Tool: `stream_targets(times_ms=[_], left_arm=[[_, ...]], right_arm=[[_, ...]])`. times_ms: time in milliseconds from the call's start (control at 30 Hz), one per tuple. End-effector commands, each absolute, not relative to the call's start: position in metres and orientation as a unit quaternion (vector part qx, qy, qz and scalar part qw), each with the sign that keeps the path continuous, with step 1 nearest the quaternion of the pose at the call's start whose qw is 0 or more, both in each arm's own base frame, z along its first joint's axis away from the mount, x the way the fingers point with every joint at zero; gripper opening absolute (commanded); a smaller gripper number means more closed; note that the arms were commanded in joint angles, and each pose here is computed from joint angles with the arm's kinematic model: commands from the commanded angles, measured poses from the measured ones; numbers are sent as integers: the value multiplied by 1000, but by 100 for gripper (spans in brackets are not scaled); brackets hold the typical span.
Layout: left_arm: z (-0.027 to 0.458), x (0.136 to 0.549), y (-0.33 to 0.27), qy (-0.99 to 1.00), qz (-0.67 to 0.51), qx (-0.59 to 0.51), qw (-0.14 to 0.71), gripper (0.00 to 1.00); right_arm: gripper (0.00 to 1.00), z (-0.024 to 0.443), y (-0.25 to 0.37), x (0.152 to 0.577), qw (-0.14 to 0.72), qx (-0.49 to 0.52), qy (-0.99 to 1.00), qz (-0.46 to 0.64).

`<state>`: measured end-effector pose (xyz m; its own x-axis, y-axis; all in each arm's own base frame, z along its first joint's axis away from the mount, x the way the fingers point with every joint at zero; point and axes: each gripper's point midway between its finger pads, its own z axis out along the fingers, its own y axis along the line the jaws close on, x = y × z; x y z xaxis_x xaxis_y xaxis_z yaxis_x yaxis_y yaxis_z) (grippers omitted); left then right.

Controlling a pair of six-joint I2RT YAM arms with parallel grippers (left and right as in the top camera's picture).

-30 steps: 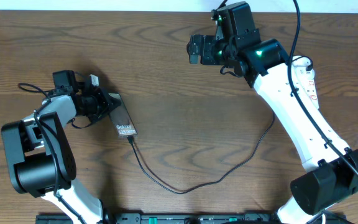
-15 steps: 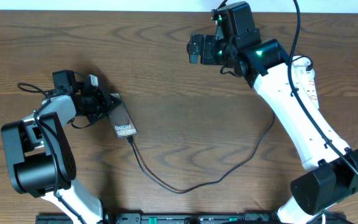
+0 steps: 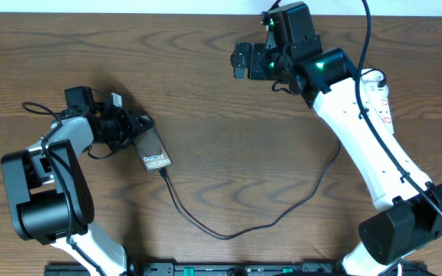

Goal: Plug charger to phone and switch on socket

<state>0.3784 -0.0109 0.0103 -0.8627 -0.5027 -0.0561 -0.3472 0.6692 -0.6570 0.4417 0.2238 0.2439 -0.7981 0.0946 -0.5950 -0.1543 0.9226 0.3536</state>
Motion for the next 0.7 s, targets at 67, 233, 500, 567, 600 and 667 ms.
stream_targets(times_ms=[67,233,500,567,600,667], left_arm=[[-14,357,8,929,-252,-258,83,44],[-16,353,10,931,-242,-262,74,44],[-23,340,18,938,-207,-273,51,44],[-24,337,19,939,-203,-274,47,44],[-25,336,19,939,-200,-275,44,44],[-25,333,19,940,-198,-276,38,44]], right_arm=[[99,261,226,439,336,-22,921,199],[99,260,226,439,335,-22,921,198],[99,260,226,439,334,-22,921,198],[99,260,226,439,334,-22,921,198],[99,260,226,439,334,-22,921,198],[99,260,226,439,334,-22,921,198]])
